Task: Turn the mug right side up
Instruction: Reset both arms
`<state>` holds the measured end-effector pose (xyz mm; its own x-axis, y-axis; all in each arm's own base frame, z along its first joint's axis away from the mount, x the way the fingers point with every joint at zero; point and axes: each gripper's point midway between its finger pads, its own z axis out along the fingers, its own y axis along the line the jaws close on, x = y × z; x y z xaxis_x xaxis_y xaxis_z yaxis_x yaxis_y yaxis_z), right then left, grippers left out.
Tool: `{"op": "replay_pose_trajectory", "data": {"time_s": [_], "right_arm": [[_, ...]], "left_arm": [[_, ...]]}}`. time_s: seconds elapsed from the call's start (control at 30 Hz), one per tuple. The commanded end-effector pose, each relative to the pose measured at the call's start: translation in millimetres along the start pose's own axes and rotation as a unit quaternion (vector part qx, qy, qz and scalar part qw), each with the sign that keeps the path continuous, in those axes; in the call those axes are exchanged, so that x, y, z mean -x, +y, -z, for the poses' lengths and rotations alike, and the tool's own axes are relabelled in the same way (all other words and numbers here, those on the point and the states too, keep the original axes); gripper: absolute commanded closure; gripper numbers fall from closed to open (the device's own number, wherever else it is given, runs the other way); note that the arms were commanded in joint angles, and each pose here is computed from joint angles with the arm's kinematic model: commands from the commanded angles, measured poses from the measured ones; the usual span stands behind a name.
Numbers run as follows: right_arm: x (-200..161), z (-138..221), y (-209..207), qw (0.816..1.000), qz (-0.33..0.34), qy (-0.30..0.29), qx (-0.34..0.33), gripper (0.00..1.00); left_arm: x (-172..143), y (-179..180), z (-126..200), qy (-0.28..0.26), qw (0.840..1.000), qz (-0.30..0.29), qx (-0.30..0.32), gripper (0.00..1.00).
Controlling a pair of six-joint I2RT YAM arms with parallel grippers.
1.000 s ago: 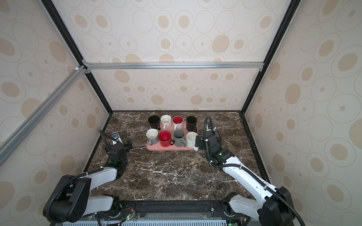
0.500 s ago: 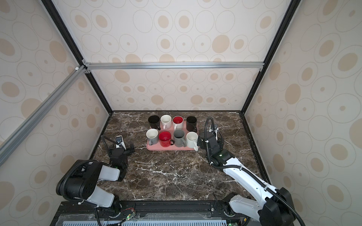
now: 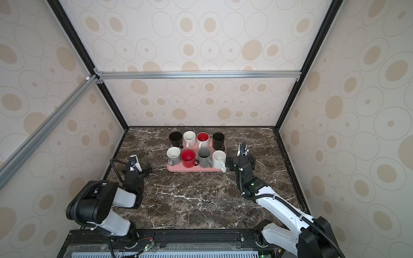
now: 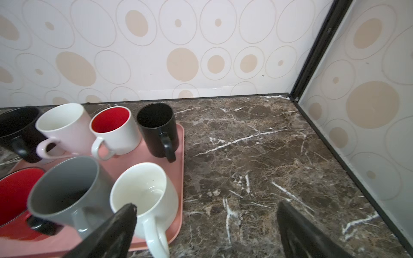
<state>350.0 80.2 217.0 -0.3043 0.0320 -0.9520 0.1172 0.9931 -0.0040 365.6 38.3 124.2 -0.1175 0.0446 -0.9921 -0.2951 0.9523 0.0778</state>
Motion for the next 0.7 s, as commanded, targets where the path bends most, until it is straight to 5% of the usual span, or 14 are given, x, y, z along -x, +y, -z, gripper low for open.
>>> {"op": "replay_pose_trajectory", "data": {"time_s": [0.0, 0.3, 0.67], "right_arm": [[9, -11, -27, 0.999, 0.018, -0.024, -0.036, 0.00], [-42, -41, -83, 0.995, 0.047, 0.021, -0.081, 0.00], [-63, -73, -63, 0.997, 0.063, 0.034, 0.025, 0.01]], "left_arm": [[10, 2, 0, -0.021, 1.000, 0.009, 0.002, 0.01], [9, 2, -1, -0.018, 1.000, 0.008, 0.002, 0.01], [9, 2, -1, -0.019, 1.000, 0.009, 0.002, 0.01]]}}
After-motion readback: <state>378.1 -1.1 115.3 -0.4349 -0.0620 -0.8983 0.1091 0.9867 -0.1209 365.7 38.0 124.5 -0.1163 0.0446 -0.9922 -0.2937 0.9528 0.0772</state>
